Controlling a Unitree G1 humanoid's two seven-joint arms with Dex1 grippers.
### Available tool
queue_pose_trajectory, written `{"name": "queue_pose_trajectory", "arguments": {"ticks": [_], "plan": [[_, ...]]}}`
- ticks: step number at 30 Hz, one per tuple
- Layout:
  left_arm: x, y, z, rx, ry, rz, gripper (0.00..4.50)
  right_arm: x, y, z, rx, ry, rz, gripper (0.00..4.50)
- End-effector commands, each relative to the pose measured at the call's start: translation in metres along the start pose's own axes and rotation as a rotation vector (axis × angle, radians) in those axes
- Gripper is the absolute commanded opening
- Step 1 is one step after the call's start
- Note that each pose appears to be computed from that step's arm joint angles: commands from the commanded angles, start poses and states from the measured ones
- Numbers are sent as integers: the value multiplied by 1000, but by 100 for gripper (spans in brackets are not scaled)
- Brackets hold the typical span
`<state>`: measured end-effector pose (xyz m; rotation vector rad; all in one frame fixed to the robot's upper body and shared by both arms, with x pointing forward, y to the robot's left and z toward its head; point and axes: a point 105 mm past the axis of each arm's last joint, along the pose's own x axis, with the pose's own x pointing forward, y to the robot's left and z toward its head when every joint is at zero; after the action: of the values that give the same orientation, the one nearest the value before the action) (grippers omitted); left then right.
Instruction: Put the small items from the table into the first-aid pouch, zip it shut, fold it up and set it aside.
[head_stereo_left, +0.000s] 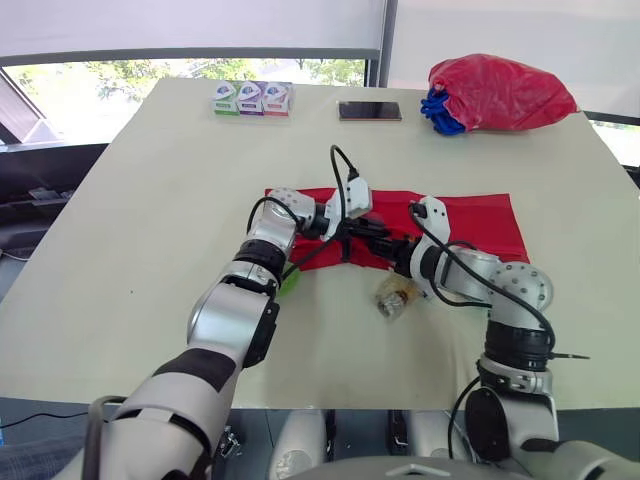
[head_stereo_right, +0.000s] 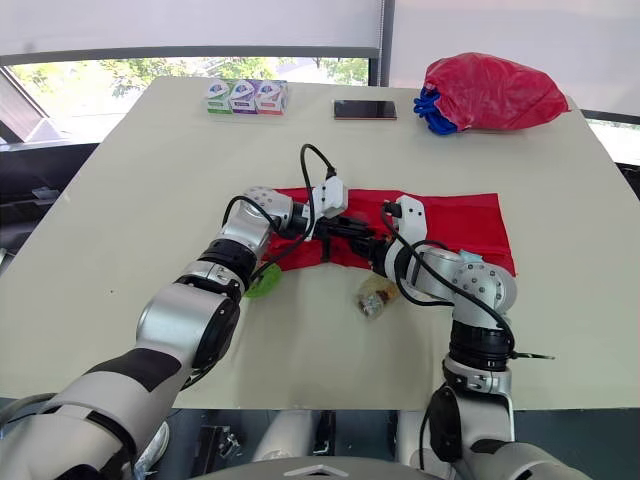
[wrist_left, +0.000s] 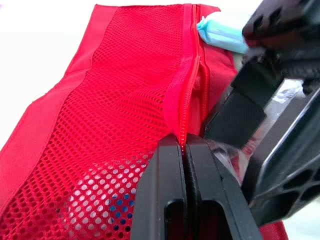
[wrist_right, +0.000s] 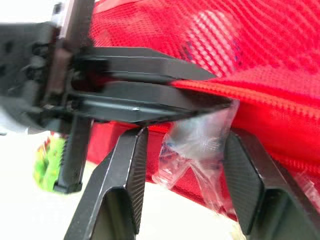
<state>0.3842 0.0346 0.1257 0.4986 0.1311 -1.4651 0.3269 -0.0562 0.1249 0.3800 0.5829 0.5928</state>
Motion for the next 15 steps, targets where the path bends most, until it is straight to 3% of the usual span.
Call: {"name": "queue_pose_trajectory", "arguments": {"ticks": [1, 7, 12, 15], "plan": [[5, -3, 1, 11, 7, -29, 0, -22, 18, 12, -202, -50, 90, 235], [6, -4, 2, 15, 6, -33, 0, -40, 16, 0, -496, 24, 114, 235], [7, -4, 3, 18, 3, -36, 0, -38, 25, -13, -580, 60, 188, 8], [8, -4, 4, 20, 1, -37, 0, -29, 20, -19, -618, 79, 171, 3]]}}
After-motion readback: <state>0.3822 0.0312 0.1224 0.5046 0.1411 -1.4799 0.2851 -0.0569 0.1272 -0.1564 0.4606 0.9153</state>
